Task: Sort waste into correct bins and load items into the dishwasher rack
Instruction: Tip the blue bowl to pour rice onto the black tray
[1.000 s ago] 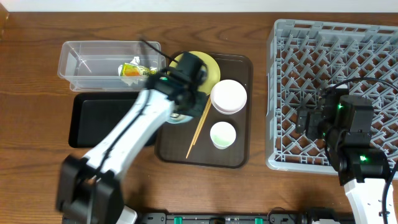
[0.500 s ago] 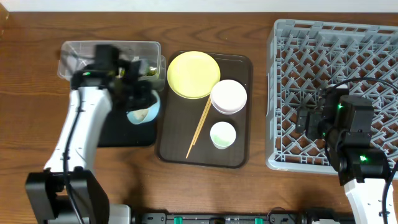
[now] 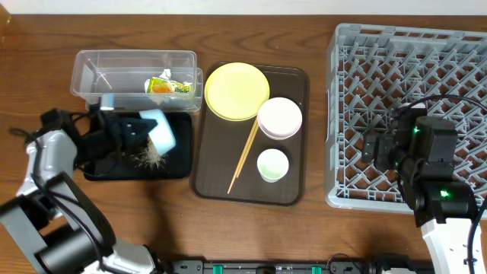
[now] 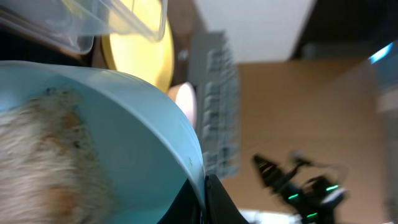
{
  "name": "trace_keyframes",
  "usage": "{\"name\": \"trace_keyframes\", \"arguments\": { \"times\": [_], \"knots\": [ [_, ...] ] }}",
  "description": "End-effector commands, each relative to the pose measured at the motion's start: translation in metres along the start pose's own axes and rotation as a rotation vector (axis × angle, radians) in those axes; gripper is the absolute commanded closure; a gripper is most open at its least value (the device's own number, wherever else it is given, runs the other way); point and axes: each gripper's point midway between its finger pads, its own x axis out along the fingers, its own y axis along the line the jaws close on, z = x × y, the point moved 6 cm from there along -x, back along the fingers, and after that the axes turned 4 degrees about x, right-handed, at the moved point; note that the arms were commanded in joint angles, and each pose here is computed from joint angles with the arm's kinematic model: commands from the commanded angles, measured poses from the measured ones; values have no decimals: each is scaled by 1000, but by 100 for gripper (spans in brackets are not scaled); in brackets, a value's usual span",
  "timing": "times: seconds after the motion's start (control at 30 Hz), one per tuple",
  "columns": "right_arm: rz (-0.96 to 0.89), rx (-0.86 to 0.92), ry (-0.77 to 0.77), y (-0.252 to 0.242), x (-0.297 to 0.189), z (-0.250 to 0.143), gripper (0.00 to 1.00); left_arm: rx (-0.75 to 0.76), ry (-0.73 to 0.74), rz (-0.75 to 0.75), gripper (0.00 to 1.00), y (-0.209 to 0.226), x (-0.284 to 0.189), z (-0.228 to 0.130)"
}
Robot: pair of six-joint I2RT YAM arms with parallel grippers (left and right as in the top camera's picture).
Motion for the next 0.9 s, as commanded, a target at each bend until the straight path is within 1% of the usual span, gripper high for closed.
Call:
{"name": "trace_keyframes", "arguments": {
  "times": [0.0,0.07,0.23,0.5,0.63,0.67,0.8,0.87],
  "knots": [
    [-5,15,-21,-2,-4,7,1,-104,-74,-147,94,1,-12,8],
    [-5,15,-21,-2,-4,7,1,-141,-86,-147,94,7,-16,10],
    [-6,15,-21,-2,-4,7,1,-174,-94,-147,94,8,-19,10],
    [-5,15,-21,-2,-4,7,1,-178,-94,-148,94,8,-19,10],
    [-5,15,-21,-2,-4,7,1,-211,-92,-149,94,8,-19,10],
    [-5,15,-21,-2,-4,7,1,-243,-89,-151,94,8,-19,10],
    [-5,15,-21,-2,-4,7,1,-475,-72,-160,94,8,-19,10],
    [-5,15,-21,-2,-4,7,1,-516,-68,-136,94,11,-18,11]
  ]
}}
